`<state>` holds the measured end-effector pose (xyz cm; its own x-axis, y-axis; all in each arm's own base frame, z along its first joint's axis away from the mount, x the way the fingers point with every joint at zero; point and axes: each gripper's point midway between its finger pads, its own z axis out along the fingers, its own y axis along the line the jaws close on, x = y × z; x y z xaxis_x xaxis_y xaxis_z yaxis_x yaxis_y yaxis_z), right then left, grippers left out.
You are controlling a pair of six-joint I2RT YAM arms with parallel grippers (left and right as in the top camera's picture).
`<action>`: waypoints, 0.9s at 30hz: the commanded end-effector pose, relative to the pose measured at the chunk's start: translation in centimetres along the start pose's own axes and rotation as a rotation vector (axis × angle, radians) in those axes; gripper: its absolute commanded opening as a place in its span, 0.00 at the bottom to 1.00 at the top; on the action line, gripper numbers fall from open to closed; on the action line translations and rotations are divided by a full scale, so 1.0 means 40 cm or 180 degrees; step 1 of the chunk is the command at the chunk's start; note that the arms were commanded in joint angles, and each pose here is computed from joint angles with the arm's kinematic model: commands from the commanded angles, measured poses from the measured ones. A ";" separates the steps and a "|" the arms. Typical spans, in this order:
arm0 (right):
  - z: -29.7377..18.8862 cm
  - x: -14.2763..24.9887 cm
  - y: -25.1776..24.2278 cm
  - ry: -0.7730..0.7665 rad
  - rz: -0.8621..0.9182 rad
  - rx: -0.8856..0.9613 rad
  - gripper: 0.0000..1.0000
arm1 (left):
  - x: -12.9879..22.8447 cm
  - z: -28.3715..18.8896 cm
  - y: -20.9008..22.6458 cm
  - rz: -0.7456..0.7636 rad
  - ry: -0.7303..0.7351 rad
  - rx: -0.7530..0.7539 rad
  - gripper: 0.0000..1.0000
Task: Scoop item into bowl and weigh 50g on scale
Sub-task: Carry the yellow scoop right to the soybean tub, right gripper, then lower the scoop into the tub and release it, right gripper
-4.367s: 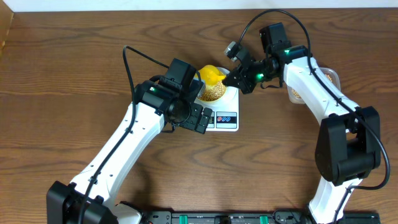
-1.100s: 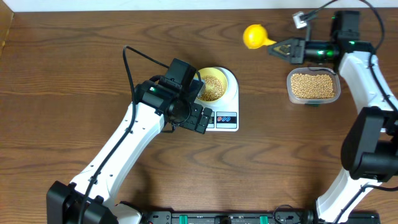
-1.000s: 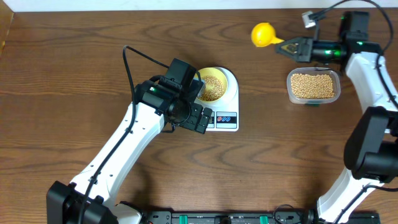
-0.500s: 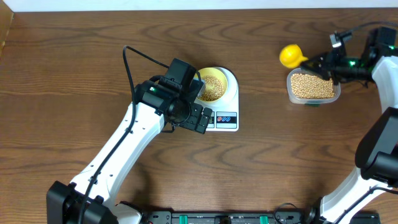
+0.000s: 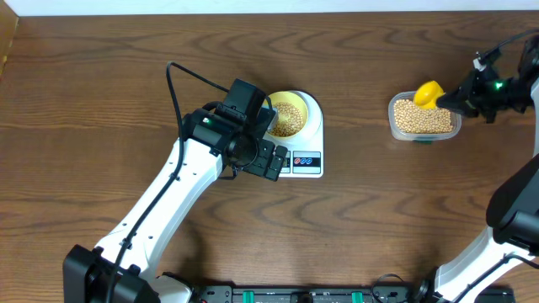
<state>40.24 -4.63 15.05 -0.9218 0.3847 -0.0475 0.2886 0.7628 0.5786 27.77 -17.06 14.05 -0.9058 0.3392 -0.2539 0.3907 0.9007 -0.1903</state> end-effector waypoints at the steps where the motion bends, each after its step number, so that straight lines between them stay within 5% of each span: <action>1: -0.034 -0.017 -0.015 -0.0113 -0.0258 0.0589 0.01 | 0.003 0.002 0.004 -0.0033 0.0003 -0.0040 0.98; 16: 0.090 -0.002 -0.001 0.0257 -0.0594 0.0831 0.01 | 0.003 0.002 0.004 -0.0033 0.0003 -0.0040 0.98; 27: 0.125 -0.055 0.003 0.0068 -0.0731 0.0806 0.01 | 0.003 0.002 0.004 -0.0033 0.0003 -0.0040 0.98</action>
<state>43.12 -3.09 11.22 -0.9720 0.2010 -0.1219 0.1494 0.9284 0.3402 27.77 -17.06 14.06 -0.9059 0.3389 -0.2542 0.3904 0.9008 -0.1904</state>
